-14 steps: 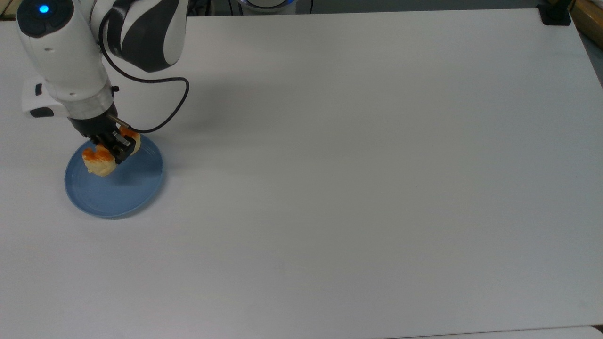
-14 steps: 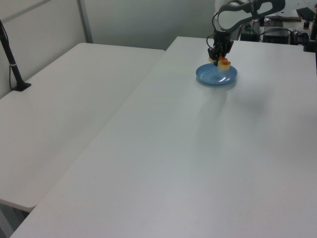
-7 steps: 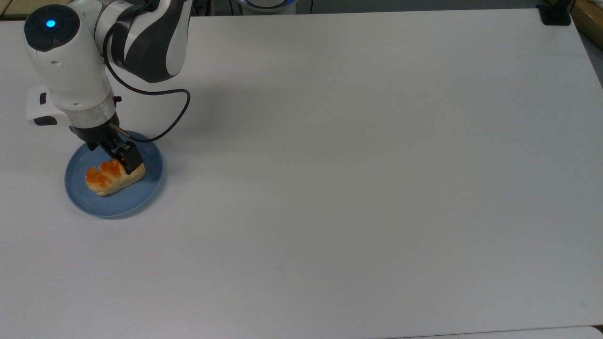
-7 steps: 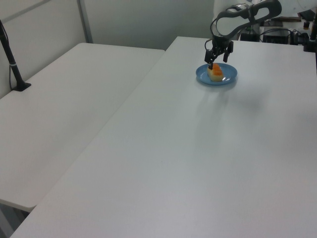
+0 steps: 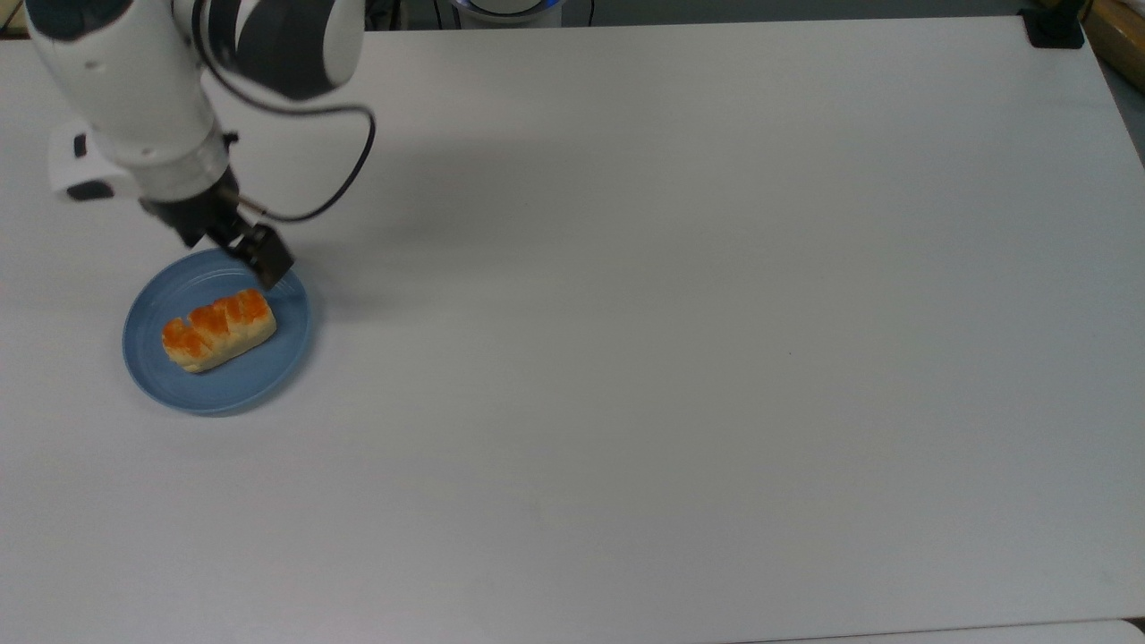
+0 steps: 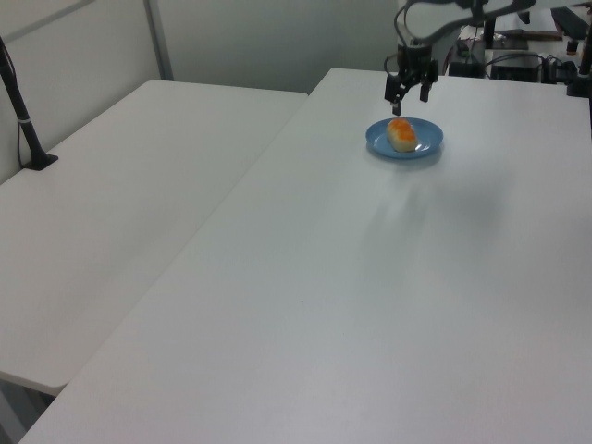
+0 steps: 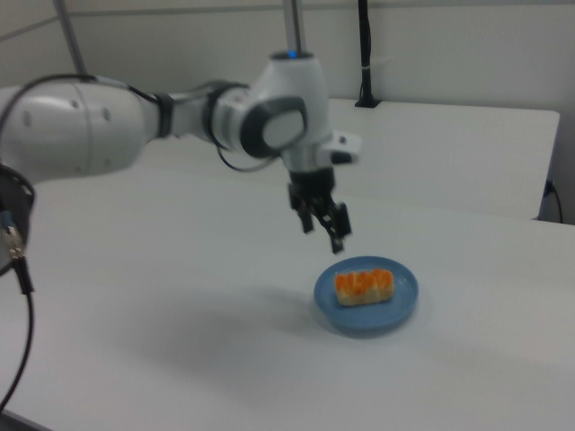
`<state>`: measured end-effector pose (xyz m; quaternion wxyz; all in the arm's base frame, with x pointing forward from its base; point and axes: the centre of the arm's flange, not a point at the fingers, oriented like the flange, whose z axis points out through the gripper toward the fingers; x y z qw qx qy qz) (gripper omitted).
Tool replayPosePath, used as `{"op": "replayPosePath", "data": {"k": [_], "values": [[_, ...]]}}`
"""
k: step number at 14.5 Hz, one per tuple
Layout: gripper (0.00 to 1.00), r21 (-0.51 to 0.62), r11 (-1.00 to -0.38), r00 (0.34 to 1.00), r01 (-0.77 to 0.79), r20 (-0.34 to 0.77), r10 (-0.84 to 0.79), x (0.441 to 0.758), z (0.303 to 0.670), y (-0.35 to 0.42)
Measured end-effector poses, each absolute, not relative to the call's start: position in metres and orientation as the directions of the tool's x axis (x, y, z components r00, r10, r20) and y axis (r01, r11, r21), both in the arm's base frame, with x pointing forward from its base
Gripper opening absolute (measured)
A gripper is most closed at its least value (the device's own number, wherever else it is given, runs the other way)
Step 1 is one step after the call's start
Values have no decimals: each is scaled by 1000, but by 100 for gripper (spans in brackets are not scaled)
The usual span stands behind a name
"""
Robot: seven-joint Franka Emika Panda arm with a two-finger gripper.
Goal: Put the bread on a plate
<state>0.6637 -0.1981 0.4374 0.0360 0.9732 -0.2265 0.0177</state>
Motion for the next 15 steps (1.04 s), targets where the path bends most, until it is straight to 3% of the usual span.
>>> {"op": "replayPosePath", "data": {"k": [3, 6, 11, 15], "values": [[100, 26, -939, 939, -343, 38, -342, 638, 512, -148], [100, 0, -965, 964, -263, 45, -263, 612, 548, -105], [100, -18, -988, 987, -155, 33, -156, 584, 573, -51], [100, -23, -986, 986, -164, 35, -165, 578, 580, -49]]}}
